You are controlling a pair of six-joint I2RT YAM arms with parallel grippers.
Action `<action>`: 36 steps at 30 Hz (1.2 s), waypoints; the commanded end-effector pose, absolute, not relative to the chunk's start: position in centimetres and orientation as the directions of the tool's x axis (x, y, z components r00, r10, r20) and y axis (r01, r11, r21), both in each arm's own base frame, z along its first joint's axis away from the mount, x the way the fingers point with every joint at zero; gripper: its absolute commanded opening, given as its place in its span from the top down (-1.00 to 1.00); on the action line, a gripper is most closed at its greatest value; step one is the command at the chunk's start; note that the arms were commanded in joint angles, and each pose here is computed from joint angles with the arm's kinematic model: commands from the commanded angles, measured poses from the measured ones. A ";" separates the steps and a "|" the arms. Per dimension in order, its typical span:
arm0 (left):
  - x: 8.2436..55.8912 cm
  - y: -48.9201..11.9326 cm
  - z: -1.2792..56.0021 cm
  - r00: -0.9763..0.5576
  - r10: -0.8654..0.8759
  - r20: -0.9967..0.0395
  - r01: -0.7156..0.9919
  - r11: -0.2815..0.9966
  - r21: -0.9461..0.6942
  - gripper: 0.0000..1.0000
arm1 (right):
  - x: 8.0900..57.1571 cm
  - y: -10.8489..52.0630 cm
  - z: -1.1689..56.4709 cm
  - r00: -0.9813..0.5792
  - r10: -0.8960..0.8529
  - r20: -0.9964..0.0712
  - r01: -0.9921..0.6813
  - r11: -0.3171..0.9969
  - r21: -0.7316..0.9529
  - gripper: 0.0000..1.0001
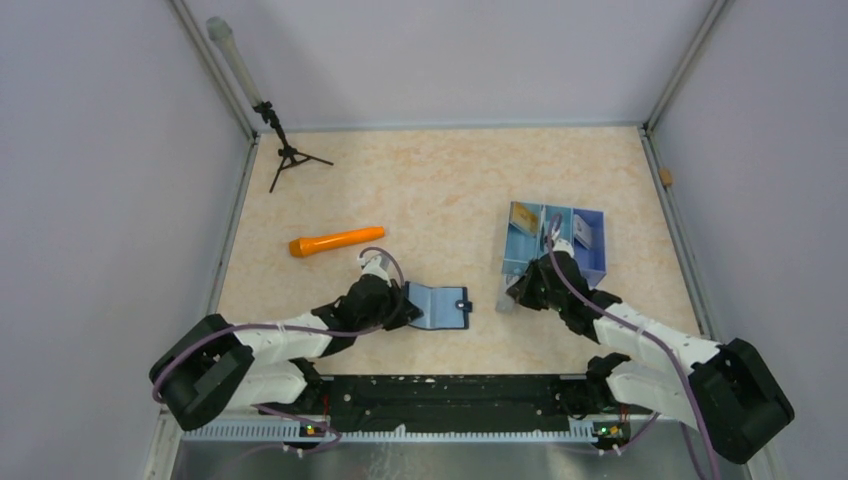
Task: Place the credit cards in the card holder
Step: Move the storage box to the center of the board, then insert the credit card into the card holder.
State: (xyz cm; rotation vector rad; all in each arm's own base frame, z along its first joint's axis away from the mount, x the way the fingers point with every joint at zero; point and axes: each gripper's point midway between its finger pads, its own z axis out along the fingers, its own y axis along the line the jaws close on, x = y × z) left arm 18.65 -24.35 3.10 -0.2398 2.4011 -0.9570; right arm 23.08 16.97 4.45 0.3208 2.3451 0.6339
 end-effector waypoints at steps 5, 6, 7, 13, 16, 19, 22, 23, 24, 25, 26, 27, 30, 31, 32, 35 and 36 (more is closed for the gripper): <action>18.0 -22.3 2.9 -0.815 -0.395 -0.424 -0.015 0.746 -0.666 1.00 | 18.9 22.1 9.5 -0.796 0.268 -0.542 -0.147 0.784 0.603 1.00; 17.7 -22.1 2.9 -0.816 -0.394 -0.423 -0.015 0.745 -0.666 1.00 | 18.4 23.3 10.3 -0.799 0.270 -0.537 -0.167 0.759 0.629 1.00; 17.4 -21.9 2.8 -0.820 -0.391 -0.419 -0.015 0.746 -0.665 1.00 | 17.7 24.4 10.9 -0.805 0.266 -0.530 -0.187 0.734 0.653 1.00; 15.0 -21.1 2.4 -0.855 -0.315 -0.413 0.045 0.748 -0.663 1.00 | 15.7 30.4 11.4 -0.828 0.285 -0.483 -0.214 0.636 0.742 1.00; 13.8 -21.5 2.8 -0.869 -0.256 -0.422 0.124 0.715 -0.688 1.00 | 15.0 32.3 11.1 -0.831 0.321 -0.455 -0.210 0.577 0.790 1.00; 12.8 -21.9 3.1 -0.879 -0.189 -0.438 0.197 0.691 -0.695 1.00 | 14.3 33.3 10.5 -0.834 0.349 -0.427 -0.193 0.541 0.819 1.00; 11.9 -22.1 3.2 -0.887 -0.118 -0.446 0.256 0.678 -0.689 1.00 | 14.2 33.4 10.5 -0.833 0.396 -0.388 -0.169 0.485 0.858 1.00; 11.6 -22.2 3.1 -0.892 -0.097 -0.441 0.267 0.675 -0.688 1.00 | 14.2 33.2 10.3 -0.833 0.404 -0.378 -0.159 0.480 0.863 1.00; 11.4 -22.2 2.9 -0.895 -0.082 -0.439 0.274 0.676 -0.684 1.00 | 14.1 33.1 9.8 -0.835 0.404 -0.373 -0.149 0.486 0.861 1.00; 11.3 -22.2 2.7 -0.897 -0.069 -0.437 0.280 0.675 -0.682 1.00 | 14.1 33.0 9.5 -0.837 0.403 -0.370 -0.143 0.492 0.859 1.00; 11.2 -22.3 2.6 -0.898 -0.057 -0.437 0.288 0.674 -0.680 1.00 | 14.0 33.1 9.3 -0.841 0.401 -0.363 -0.137 0.491 0.860 1.00; 11.2 -22.3 2.5 -0.899 -0.052 -0.436 0.290 0.675 -0.678 1.00 | 13.9 33.1 9.1 -0.844 0.400 -0.357 -0.133 0.490 0.862 1.00; 11.1 -22.5 2.3 -0.900 -0.046 -0.435 0.295 0.670 -0.681 1.00 | 13.7 33.2 8.4 -0.851 0.407 -0.332 -0.105 0.487 0.867 1.00; 11.1 -22.6 2.4 -0.899 -0.046 -0.435 0.297 0.666 -0.684 1.00 | 13.6 33.3 8.2 -0.851 0.414 -0.323 -0.098 0.478 0.873 1.00; 11.1 -22.6 2.4 -0.900 -0.046 -0.434 0.297 0.663 -0.687 1.00 | 13.5 33.4 8.1 -0.852 0.419 -0.314 -0.092 0.470 0.878 1.00; 11.2 -22.6 2.3 -0.902 -0.053 -0.429 0.287 0.668 -0.686 1.00 | 13.2 33.5 7.1 -0.856 0.431 -0.285 -0.054 0.474 0.879 1.00; 11.2 -22.6 2.3 -0.902 -0.053 -0.429 0.287 0.668 -0.686 1.00 | 13.0 33.5 6.7 -0.858 0.432 -0.277 -0.040 0.481 0.876 1.00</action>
